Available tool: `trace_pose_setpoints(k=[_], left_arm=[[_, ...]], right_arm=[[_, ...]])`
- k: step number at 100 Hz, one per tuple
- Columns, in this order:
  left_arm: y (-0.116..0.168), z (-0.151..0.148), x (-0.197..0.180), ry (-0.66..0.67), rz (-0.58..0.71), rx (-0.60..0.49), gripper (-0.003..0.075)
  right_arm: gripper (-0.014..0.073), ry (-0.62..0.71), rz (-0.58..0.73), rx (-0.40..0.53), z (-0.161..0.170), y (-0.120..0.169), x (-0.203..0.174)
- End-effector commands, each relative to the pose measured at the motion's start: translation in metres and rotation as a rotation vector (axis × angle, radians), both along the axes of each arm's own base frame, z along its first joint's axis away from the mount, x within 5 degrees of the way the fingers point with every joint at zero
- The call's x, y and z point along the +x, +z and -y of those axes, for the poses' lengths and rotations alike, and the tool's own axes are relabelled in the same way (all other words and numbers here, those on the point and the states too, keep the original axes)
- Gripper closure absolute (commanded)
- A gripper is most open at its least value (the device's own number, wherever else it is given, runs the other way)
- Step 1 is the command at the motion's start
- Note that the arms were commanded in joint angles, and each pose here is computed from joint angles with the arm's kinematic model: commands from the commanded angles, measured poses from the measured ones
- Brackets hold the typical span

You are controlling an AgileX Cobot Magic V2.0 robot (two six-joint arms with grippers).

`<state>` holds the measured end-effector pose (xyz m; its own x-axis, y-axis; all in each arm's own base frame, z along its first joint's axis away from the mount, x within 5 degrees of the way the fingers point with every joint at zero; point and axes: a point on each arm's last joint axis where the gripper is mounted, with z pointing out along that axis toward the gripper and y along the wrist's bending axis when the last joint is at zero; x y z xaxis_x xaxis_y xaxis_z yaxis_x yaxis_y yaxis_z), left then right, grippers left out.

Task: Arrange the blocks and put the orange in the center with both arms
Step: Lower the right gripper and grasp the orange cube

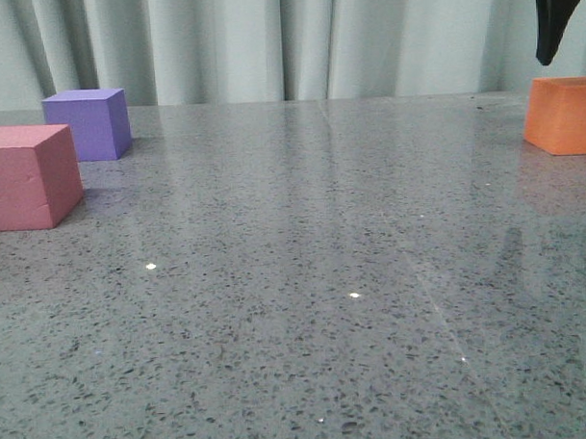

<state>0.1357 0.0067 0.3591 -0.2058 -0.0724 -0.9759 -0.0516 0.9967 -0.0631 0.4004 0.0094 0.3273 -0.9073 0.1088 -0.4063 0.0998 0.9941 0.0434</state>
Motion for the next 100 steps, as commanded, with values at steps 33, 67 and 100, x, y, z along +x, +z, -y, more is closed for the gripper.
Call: trace_pose_setpoints(k=[33, 67, 100], left_arm=[[0.019, 0.000, 0.001, 0.002, 0.112, -0.004, 0.0145], [0.019, 0.000, 0.001, 0.002, 0.112, -0.004, 0.0145], [0.019, 0.000, 0.001, 0.002, 0.112, -0.004, 0.0145]], right_arm=[[0.0004, -0.004, 0.076, -0.013, 0.003, 0.010, 0.006], [0.0004, -0.004, 0.014, -0.014, 0.003, -0.011, 0.015], [0.0188, -0.004, 0.014, -0.013, 0.003, -0.012, 0.016]])
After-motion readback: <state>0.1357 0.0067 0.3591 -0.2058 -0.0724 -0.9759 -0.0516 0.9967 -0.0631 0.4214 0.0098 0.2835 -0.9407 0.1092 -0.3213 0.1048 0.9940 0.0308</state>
